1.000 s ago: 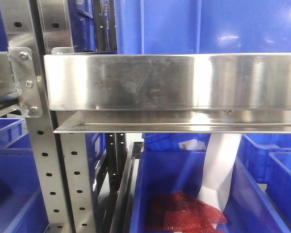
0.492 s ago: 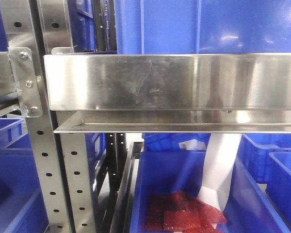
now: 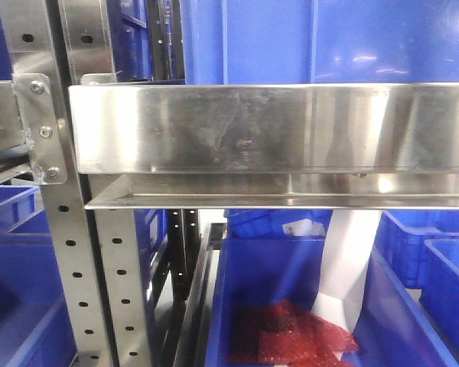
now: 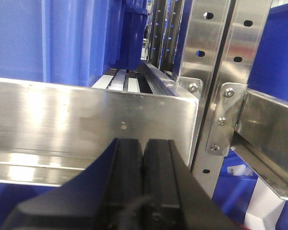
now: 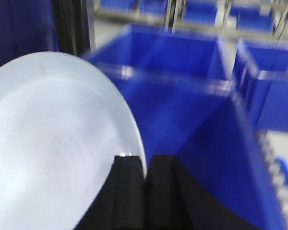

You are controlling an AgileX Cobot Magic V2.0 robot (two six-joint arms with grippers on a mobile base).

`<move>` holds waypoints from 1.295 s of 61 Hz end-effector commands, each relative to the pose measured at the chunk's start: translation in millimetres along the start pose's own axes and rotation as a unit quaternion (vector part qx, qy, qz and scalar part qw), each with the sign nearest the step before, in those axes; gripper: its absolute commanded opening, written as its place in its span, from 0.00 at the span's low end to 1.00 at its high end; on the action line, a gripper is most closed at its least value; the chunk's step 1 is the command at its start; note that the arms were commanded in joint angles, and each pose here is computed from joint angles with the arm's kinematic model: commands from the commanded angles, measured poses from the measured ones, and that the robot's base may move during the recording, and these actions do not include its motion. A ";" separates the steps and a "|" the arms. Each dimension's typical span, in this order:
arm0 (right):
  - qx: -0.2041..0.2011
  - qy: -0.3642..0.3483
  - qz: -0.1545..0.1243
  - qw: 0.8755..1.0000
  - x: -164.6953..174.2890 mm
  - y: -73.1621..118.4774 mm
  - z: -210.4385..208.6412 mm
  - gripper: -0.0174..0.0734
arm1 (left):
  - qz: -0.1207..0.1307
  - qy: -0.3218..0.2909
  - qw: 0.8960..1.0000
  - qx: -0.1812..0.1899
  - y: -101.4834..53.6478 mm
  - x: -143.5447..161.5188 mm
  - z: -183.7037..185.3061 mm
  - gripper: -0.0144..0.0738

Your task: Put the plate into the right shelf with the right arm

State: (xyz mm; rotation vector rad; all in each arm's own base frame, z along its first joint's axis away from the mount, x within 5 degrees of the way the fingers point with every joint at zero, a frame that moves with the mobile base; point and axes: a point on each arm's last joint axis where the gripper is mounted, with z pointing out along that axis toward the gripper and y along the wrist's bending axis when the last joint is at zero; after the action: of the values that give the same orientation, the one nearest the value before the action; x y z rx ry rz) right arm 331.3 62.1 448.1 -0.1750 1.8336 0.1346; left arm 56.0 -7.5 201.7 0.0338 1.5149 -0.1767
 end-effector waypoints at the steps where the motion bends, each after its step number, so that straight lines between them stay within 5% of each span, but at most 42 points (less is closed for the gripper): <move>1: 0.003 -0.060 -0.002 0.998 -18.4 -1.6 -1.7 0.22 | -0.003 -0.045 0.999 0.008 -1.0 -6.0 -0.8 0.11; 34: 0.008 -0.004 -0.015 1.000 7.6 -2.8 37.3 0.25 | -0.003 -0.045 0.999 0.008 -1.0 -6.0 -0.8 0.11; 41: 0.007 0.006 -0.015 1.000 9.1 -2.8 36.8 0.44 | -0.003 -0.045 0.999 0.008 -1.0 -6.0 -0.8 0.11; 49: 0.007 0.014 -0.015 1.000 9.0 -2.8 34.4 0.77 | -0.003 -0.045 0.999 0.008 -1.0 -6.0 -0.8 0.11; 54: 0.008 0.009 -0.015 1.000 4.9 -2.8 27.8 0.86 | -0.003 -0.045 0.999 0.008 -1.0 -6.0 -0.8 0.11; 67: 0.008 -0.043 -0.015 0.999 -21.8 -2.3 -18.4 0.74 | -0.003 -0.045 0.999 0.008 -1.0 -6.0 -0.8 0.11; 79: 0.009 -0.072 -0.015 0.997 -37.5 -1.6 -86.6 0.39 | -0.003 -0.045 0.999 0.008 -1.0 -6.0 -0.8 0.11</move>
State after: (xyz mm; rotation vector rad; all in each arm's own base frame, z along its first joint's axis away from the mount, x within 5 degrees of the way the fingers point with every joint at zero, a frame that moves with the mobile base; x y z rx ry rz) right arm 300.7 55.7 466.0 -0.1871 1.8558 0.1144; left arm 56.0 -7.5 201.7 0.0338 1.5149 -0.1767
